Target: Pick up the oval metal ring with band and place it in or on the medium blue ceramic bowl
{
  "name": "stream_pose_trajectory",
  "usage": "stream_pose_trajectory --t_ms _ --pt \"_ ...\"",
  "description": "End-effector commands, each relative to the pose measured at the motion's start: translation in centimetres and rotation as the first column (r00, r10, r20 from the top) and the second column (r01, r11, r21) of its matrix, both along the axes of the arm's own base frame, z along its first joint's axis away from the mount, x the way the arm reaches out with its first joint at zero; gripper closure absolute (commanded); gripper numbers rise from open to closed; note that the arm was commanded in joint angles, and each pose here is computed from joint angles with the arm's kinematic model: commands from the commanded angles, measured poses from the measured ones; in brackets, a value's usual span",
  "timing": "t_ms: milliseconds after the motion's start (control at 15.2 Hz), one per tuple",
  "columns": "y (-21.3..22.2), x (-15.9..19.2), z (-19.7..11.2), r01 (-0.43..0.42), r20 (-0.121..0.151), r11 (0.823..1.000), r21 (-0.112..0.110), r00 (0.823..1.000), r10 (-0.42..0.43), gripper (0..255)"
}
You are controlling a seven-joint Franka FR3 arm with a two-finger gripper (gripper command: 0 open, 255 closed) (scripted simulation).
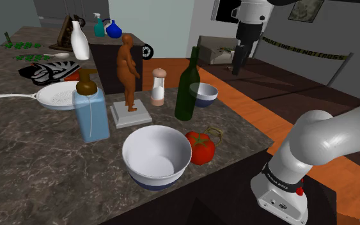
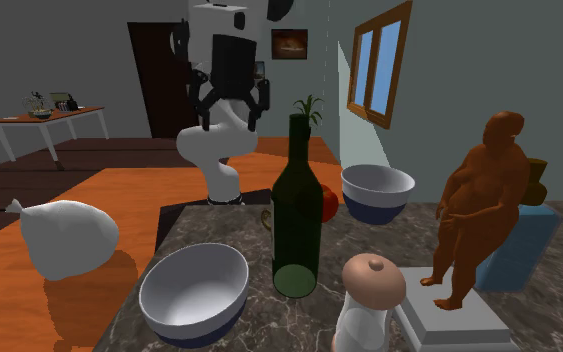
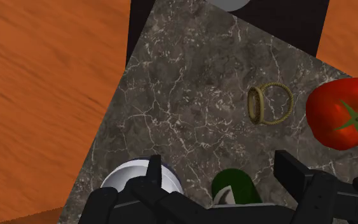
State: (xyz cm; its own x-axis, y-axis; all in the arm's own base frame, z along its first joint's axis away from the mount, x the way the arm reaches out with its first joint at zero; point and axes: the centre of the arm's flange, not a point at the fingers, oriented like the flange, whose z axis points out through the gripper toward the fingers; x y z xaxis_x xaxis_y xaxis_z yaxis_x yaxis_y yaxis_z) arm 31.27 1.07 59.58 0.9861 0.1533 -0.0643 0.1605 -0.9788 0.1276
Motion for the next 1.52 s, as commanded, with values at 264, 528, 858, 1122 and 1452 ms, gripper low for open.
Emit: stream_pose_trajectory --t_ms 264,528,858,1122,1452 --pt "2.4 -1.1 -4.7 -0.017 0.016 1.000 -0.004 1.000 0.017 0" --pt "4.7 -2.1 -9.4 -0.034 0.031 0.999 -0.009 0.999 0.034 0" --pt "7.6 -3.4 -15.3 -0.055 0.051 0.998 -0.015 0.997 0.056 0" --pt "9.6 -4.2 -19.5 -0.070 0.065 0.997 -0.019 0.995 0.071 0" --pt "9.2 -4.1 -22.1 -0.070 0.065 0.997 -0.019 0.995 0.071 0"
